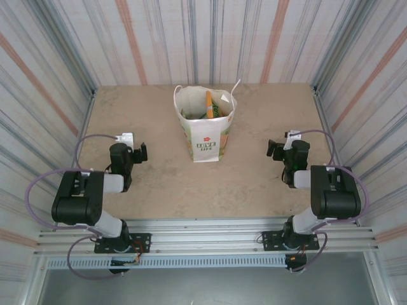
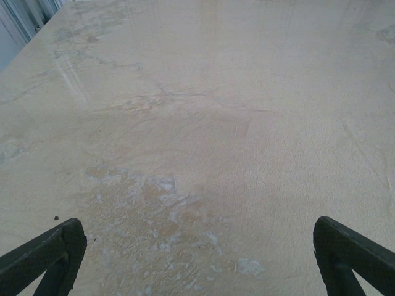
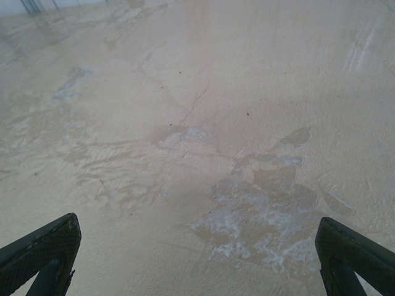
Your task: Place the snacks into the paper bag
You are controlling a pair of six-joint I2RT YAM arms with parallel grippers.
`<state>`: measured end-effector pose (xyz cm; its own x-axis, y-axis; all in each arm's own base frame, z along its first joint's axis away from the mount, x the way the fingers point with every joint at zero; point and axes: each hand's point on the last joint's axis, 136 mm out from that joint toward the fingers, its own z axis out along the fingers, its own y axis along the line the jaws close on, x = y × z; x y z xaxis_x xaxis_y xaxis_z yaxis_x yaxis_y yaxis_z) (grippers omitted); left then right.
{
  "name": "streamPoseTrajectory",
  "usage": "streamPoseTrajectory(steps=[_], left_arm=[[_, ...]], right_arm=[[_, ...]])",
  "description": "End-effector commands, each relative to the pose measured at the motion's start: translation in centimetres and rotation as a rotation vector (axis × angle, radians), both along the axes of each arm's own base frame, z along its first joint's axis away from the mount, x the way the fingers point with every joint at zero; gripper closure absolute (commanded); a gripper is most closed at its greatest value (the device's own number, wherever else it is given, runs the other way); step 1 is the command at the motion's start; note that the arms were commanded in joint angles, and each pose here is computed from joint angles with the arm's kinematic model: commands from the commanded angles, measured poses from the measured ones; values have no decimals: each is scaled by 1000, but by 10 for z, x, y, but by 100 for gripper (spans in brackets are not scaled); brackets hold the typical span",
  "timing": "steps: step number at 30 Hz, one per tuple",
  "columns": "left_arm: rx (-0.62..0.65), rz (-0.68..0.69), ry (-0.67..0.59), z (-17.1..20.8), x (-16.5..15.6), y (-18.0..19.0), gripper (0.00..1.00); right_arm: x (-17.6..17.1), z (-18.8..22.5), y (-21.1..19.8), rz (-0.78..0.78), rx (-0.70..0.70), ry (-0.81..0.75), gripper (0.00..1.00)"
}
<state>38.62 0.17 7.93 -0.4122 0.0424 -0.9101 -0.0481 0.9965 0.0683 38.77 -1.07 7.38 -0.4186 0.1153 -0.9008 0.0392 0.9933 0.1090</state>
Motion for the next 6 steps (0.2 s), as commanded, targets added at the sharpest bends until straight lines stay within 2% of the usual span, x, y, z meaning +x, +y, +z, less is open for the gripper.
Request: streamPoseTrajectory(steps=[1,6], left_arm=[[14,8,-41,13,7,1,1],[16,8,-45,14,7,2,1]], right_arm=[[7,9,-4,-13,-7,-31,1],[6,8,-4,-12,-5,-29,2]])
